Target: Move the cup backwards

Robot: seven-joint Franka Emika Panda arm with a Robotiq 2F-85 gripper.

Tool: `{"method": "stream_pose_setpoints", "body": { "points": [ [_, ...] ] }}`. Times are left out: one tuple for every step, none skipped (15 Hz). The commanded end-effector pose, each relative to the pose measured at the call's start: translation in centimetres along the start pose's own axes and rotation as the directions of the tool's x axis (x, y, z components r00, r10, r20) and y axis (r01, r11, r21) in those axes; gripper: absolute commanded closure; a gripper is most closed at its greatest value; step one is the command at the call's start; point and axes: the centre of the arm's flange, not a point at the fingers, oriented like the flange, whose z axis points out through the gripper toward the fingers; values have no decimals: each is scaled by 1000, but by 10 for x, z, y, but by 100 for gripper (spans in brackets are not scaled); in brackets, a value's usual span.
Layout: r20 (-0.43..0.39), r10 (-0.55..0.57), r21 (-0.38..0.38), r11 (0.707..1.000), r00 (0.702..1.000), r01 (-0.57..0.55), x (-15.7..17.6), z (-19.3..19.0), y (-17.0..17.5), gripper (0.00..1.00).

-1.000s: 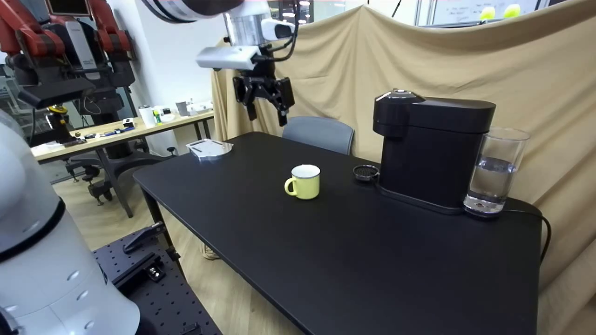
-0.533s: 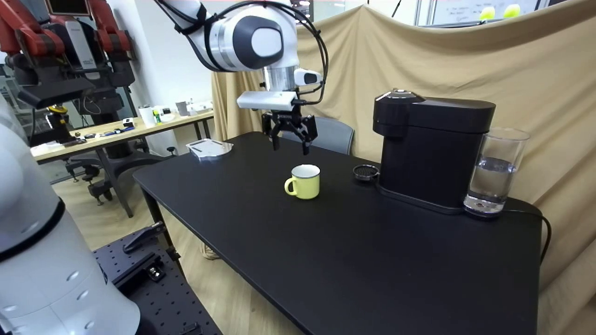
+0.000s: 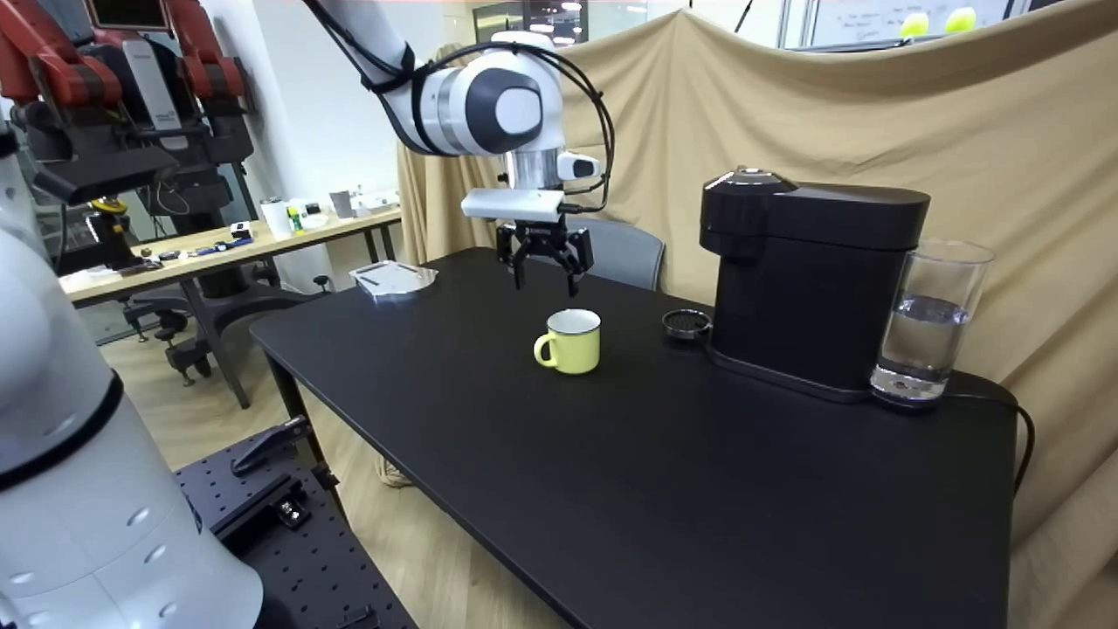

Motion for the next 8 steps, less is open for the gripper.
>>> {"method": "stream_pose_setpoints", "body": {
  "points": [
    [1, -12, -4, 1000, 1000, 12, 2, 4, -1, 0],
    [-2, -20, -4, 1000, 1000, 20, 8, 10, 0, 0],
    [3, -28, 4, 1000, 1000, 28, 15, 18, 0, 0],
    [9, -35, 6, 999, 999, 35, 20, 24, 0, 0],
    [15, -40, 5, 999, 999, 40, 24, 32, 0, 0],
    [11, -43, -4, 999, 999, 43, 28, 39, 1, 0],
    [0, -51, -14, 999, 999, 51, 33, 48, 2, 0],
    [-13, -62, -32, 998, 998, 61, 38, 56, 4, 0]
  ]
}}
